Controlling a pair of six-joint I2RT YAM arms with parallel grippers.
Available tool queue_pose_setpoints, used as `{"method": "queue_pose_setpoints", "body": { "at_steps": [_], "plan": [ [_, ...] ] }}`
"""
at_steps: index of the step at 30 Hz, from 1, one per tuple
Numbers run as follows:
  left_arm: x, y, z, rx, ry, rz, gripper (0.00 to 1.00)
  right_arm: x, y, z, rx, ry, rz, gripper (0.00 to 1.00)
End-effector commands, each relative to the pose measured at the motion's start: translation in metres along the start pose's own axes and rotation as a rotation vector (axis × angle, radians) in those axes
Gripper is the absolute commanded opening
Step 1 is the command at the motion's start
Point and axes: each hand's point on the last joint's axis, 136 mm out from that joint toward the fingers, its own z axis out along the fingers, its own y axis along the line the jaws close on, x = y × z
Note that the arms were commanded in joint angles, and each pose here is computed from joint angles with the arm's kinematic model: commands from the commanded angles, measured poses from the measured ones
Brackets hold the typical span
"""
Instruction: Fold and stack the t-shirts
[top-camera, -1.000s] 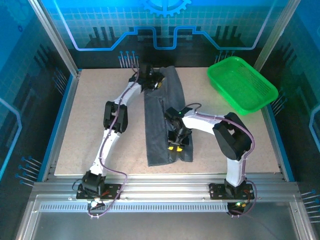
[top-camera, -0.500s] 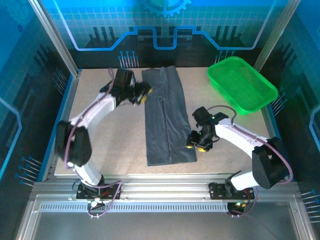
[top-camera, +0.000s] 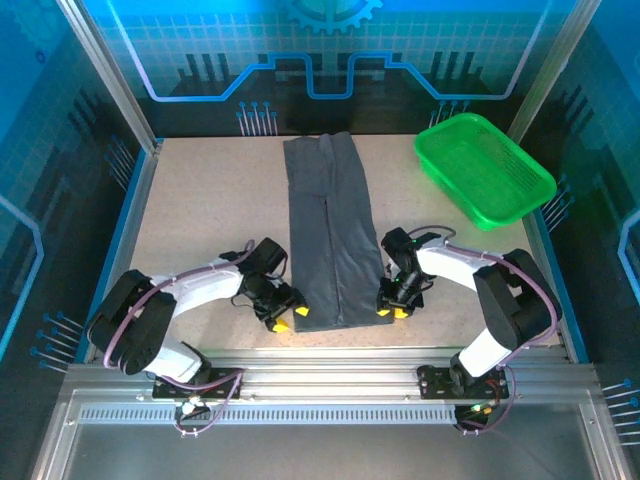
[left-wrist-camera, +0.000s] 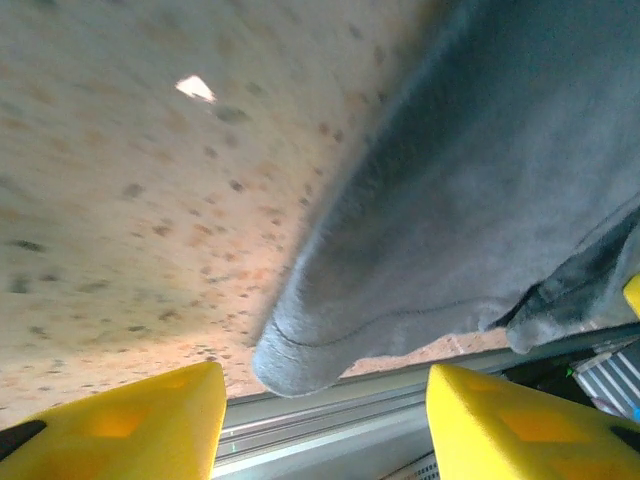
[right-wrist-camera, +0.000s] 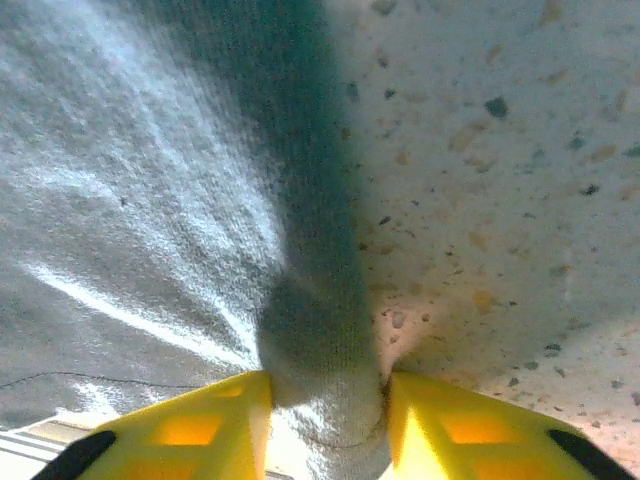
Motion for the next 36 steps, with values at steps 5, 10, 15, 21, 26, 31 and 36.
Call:
{"method": "queue_pose_setpoints", "body": {
  "at_steps": [5, 10, 15, 21, 26, 31, 36],
  "plan": [
    [0.0, 0.001, 0.03, -0.005, 0.024, -0.041, 0.43, 0.004, 0.014, 0.007, -0.051, 0.014, -0.011, 0.21],
    [-0.012, 0.0, 0.035, -0.036, -0.014, -0.033, 0.02, 0.007, 0.017, 0.004, -0.06, 0.003, -0.013, 0.06],
    [0.001, 0.02, 0.026, -0.081, -0.004, -0.049, 0.0, 0.019, 0.021, -0.002, -0.06, 0.008, -0.027, 0.0],
    [0.036, 0.039, 0.02, -0.005, 0.067, -0.07, 0.0, 0.056, 0.028, -0.003, -0.075, 0.059, -0.057, 0.0],
    [0.046, 0.028, -0.002, 0.085, 0.028, -0.036, 0.0, 0.077, 0.035, -0.014, -0.117, 0.071, -0.037, 0.0],
    [0.03, -0.012, -0.037, 0.205, -0.117, 0.009, 0.0, 0.058, 0.046, -0.045, -0.149, -0.008, -0.012, 0.0],
    [-0.022, -0.069, -0.091, 0.365, -0.295, 0.012, 0.0, -0.002, 0.067, -0.091, -0.196, -0.135, 0.018, 0.0]
  ]
}}
